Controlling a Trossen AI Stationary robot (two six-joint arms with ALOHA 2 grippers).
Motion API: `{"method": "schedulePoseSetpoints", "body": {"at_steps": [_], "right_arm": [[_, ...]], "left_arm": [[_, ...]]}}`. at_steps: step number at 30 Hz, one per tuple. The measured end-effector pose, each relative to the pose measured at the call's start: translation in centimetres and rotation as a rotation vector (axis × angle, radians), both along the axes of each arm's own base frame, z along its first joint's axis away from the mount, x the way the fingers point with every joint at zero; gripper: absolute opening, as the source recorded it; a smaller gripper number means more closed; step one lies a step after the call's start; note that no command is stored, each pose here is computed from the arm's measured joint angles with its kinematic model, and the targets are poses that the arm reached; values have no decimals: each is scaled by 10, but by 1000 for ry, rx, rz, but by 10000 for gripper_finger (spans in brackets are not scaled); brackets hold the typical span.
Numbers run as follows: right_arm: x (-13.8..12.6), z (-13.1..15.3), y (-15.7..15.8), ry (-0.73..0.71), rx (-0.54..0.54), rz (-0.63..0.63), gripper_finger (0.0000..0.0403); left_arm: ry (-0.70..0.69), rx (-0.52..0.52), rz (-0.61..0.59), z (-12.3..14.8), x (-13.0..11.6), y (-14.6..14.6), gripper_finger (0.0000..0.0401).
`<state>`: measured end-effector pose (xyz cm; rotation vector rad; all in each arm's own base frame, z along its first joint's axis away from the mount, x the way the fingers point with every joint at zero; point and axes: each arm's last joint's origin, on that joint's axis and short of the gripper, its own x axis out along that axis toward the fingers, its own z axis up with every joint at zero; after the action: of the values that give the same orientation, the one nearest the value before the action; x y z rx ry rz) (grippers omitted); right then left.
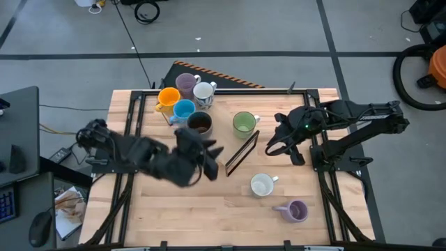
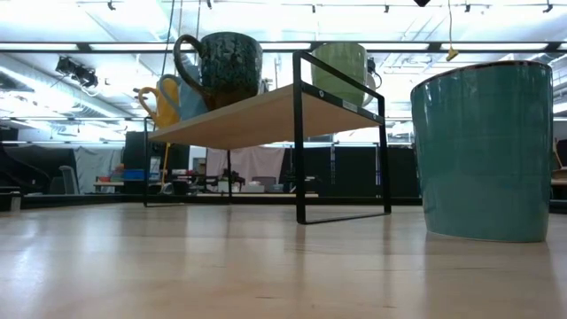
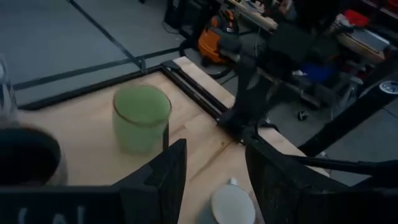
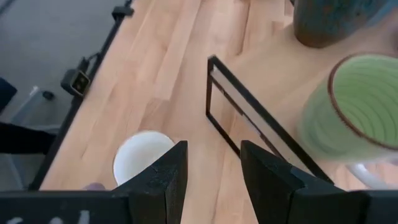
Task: Place coffee mugs
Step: Adjust the green mug on the shelf
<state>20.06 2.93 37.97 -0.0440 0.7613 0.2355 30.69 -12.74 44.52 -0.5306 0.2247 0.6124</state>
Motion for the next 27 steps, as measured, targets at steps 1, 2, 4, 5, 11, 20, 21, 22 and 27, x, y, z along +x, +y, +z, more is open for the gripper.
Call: {"method": "schedulePoseSetpoints", "body": {"at_steps": [1, 2, 4, 5, 11, 20, 21, 22, 27], "right_arm": [[-1, 0, 0, 8, -6, 3, 154], [-2, 0, 0, 9, -10, 9, 154], [-4, 0, 0, 12, -13, 26, 154], [-5, 0, 0, 11, -12, 36, 154], [-2, 6, 1, -67, 0, 48, 154], [24, 5, -1, -111, 151, 18, 148], [28, 3, -1, -99, 159, 6, 147], [31, 1, -2, -89, 163, -5, 146], [46, -1, -9, -60, 161, -78, 142]], "left_arm": [[0, -1, 5, -4, 0, -6, 172], [-5, 0, 13, -7, 1, -12, 172], [-26, 6, 43, -10, 2, -19, 172], [-33, 16, 52, -11, 1, -23, 172], [-44, 62, 56, -13, -4, -36, 172], [17, 141, -52, 3, -21, -30, 161], [20, 151, -70, 6, -23, -29, 156], [25, 162, -95, 10, -25, -28, 152], [4, 223, -166, 27, -35, -21, 133]]}}
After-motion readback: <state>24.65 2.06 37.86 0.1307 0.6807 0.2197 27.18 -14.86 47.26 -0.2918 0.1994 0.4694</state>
